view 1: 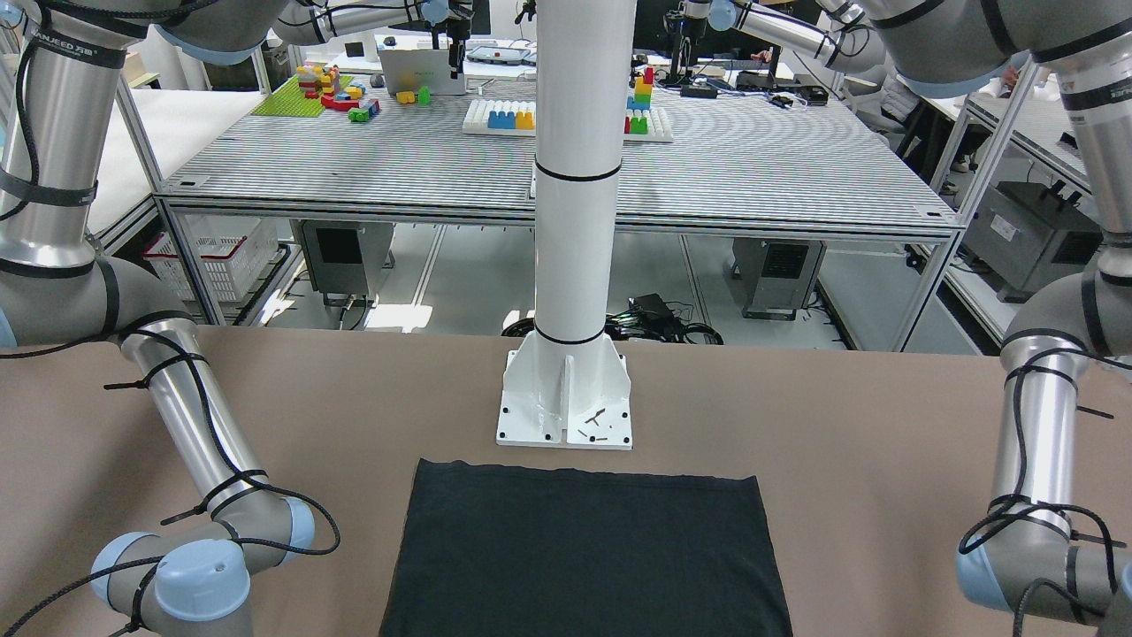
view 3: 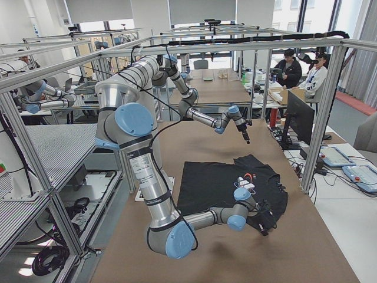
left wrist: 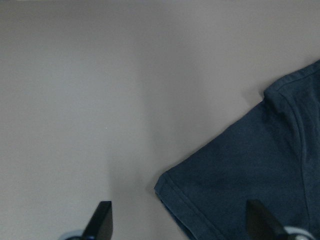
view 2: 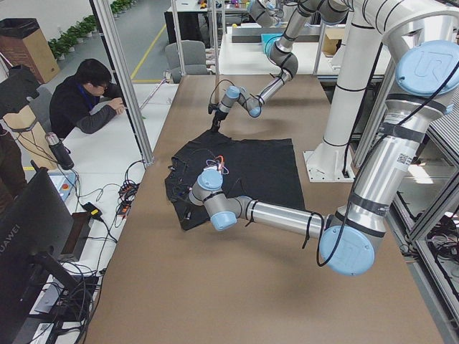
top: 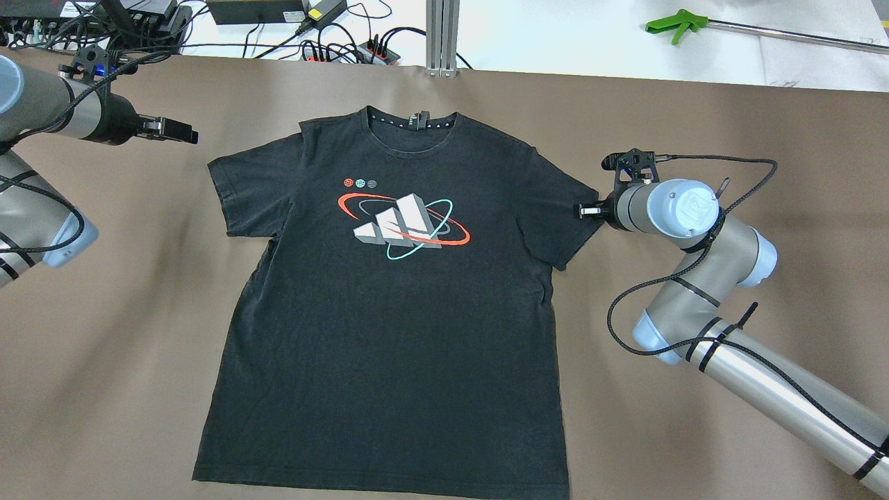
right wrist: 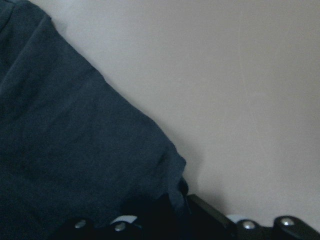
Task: Fold clothes
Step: 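Move the left gripper toward its sleeve while the right gripper approaches the other, then fold the sleeve with the right gripper toward the collar while the left gripper approaches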
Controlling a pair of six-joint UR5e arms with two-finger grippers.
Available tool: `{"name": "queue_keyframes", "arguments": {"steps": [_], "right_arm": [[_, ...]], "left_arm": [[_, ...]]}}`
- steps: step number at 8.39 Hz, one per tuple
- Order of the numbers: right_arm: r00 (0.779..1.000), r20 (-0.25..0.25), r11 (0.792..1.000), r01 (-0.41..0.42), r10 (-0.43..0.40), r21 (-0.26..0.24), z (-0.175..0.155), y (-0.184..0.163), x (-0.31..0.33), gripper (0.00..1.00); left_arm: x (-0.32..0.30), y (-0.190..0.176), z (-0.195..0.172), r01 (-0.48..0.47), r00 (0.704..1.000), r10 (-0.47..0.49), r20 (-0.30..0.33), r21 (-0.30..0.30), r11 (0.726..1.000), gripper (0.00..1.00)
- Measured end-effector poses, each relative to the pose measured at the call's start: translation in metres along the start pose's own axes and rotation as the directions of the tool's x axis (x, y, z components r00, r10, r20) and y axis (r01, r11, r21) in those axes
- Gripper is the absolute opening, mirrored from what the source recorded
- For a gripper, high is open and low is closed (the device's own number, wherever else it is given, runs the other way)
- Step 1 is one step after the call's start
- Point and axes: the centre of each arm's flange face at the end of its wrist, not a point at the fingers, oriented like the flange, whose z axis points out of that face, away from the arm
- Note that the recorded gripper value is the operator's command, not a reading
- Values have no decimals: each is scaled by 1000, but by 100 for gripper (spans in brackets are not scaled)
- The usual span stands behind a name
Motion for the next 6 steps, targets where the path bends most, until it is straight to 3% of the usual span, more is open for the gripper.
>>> {"name": "queue_keyframes", "arguments": {"steps": [3, 6], "right_arm": [[999, 45, 1000, -5, 4, 4, -24, -13, -19, 0], [999, 46, 1000, -14, 14, -12, -64, -50, -72, 0]], "left_arm": [[3, -3, -1, -1, 1000, 1, -3, 4, 1000, 94], [4, -4, -2, -2, 1000, 2, -5, 5, 1000, 94]]}}
